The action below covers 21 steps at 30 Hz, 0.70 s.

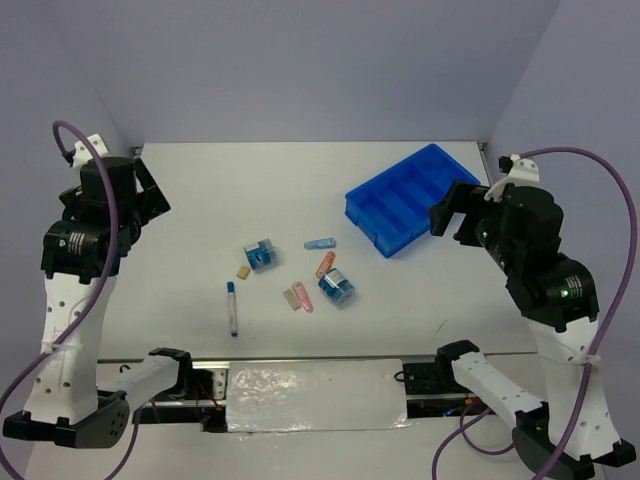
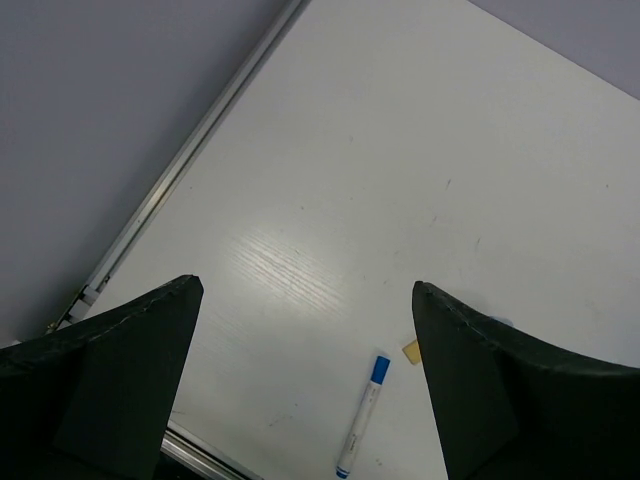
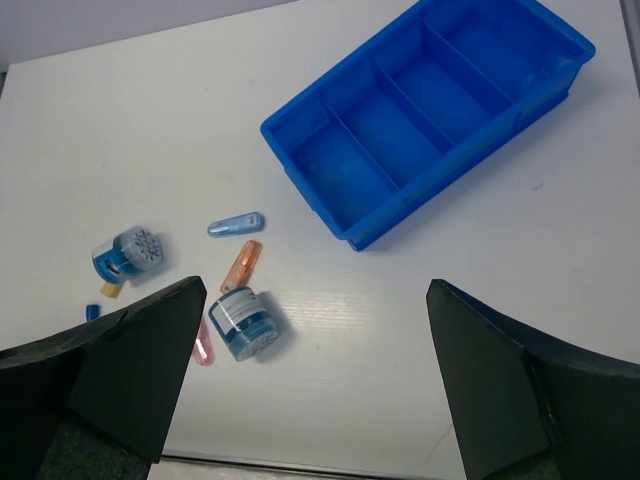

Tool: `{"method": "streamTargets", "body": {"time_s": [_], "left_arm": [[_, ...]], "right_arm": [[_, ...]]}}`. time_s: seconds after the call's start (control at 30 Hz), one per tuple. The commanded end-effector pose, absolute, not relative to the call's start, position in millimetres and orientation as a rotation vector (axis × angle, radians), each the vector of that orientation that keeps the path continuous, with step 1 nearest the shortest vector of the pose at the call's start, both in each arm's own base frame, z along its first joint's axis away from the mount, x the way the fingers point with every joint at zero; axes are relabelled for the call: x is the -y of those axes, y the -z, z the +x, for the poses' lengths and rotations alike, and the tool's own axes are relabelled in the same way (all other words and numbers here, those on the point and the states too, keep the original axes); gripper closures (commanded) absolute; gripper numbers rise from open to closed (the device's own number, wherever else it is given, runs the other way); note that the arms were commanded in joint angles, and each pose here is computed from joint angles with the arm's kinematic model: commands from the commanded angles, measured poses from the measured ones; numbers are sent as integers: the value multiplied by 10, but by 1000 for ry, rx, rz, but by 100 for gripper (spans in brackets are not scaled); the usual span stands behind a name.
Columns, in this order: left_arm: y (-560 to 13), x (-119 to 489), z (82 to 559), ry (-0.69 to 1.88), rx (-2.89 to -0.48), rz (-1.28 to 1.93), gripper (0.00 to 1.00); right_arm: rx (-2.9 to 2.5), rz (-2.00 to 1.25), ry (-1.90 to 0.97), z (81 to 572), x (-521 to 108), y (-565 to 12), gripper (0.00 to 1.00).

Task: Sort the stationery into containers
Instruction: Pick up the stationery from the center of the board.

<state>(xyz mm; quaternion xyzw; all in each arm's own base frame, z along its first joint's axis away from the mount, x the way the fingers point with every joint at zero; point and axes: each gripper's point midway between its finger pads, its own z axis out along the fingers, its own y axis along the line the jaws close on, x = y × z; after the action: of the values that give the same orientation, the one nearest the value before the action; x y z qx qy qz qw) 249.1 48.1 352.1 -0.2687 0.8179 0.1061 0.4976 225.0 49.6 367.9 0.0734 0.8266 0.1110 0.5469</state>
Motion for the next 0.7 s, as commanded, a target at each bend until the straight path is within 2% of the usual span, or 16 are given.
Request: {"method": "streamTargets", "body": {"time_s": [0.0, 0.3, 0.37, 0.5, 0.67], "left_arm": [[-3645, -539, 2469, -283, -1926, -695, 1], [-3619, -308, 2637, -180, -2018, -632, 1], [-3336, -163, 2765, -131, -2124, -661, 1], [-2735, 575, 2954, 178, -2333, -622, 1], [-2131, 1124, 3053, 152, -2459, -621, 1]], "right_arm": [[-1941, 181, -259, 2263, -488, -3787, 0], [-2092, 172, -231, 2323, -538, -3451, 0], [-2172, 174, -219, 2345, -564, -3272, 0], [-2236, 171, -241, 2381, -638, -3078, 0], [-2274, 119, -383, 2399, -881, -2949, 0]]}}
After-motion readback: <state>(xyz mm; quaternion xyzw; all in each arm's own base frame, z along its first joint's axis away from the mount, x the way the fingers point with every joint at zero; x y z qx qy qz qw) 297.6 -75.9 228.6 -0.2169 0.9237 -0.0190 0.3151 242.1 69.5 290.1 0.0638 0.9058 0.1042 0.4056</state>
